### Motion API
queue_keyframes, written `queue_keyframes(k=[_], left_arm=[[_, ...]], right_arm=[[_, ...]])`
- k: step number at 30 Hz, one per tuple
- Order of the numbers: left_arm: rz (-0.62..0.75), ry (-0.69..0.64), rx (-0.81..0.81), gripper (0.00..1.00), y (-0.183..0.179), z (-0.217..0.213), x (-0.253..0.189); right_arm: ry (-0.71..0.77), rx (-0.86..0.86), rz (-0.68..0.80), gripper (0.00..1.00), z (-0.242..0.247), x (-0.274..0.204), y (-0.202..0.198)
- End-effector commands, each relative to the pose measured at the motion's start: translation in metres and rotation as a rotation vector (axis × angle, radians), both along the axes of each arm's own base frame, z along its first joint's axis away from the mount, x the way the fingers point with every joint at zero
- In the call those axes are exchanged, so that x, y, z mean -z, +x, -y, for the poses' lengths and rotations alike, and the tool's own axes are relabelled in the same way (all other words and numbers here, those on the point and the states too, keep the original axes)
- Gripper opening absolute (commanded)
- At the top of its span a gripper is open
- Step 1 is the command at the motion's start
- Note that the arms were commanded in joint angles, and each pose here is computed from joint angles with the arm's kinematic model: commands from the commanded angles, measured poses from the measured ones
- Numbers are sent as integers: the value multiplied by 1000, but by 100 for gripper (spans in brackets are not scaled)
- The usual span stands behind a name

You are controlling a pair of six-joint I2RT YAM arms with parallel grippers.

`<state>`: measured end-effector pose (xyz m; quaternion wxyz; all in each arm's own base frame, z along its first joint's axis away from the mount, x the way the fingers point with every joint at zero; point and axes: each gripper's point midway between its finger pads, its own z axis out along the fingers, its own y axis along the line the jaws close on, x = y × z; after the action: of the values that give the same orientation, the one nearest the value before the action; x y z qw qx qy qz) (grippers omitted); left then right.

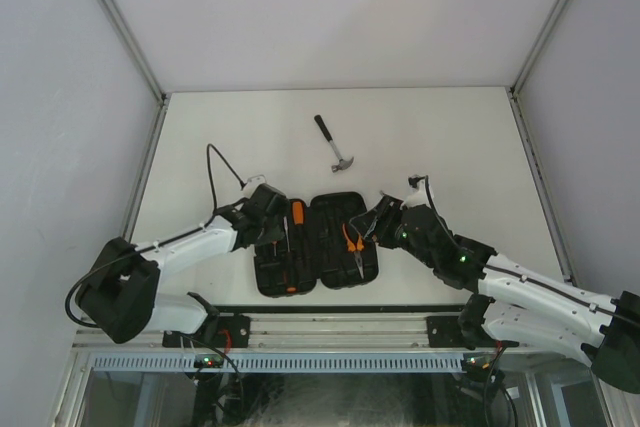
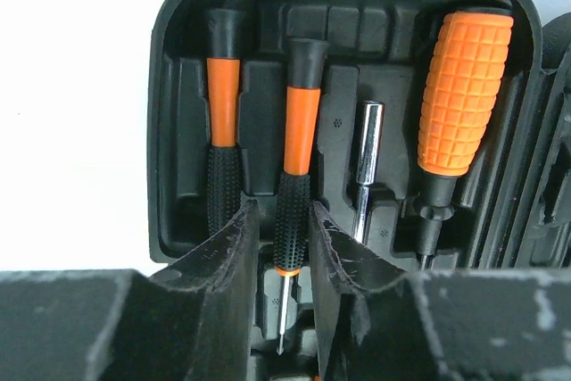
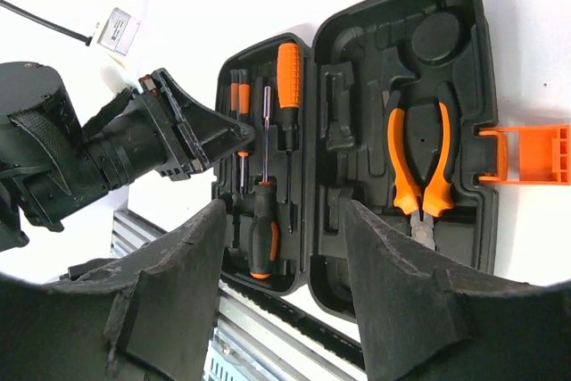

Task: Sort the tools into containers
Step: Place the screwdriver in the storage box.

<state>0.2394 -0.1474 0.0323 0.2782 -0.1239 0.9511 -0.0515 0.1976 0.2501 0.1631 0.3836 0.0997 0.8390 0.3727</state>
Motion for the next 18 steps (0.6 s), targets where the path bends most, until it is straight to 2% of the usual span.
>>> queue_keyframes(k=[1,7,14,18], left_arm=[[43,-48,8,35,11,10,-14],[68,-55,4,40,10,7,-27],[131,-87,18,39,13,9,-55],[138,-90,34,37,13,10,-58]], right_arm=[[16,6,9,55,-3,-5,1],[14,5,8,55,-3,-5,0],[-51,6,20,55,7,2,1],[-118,34,-21,55,27,17,3]])
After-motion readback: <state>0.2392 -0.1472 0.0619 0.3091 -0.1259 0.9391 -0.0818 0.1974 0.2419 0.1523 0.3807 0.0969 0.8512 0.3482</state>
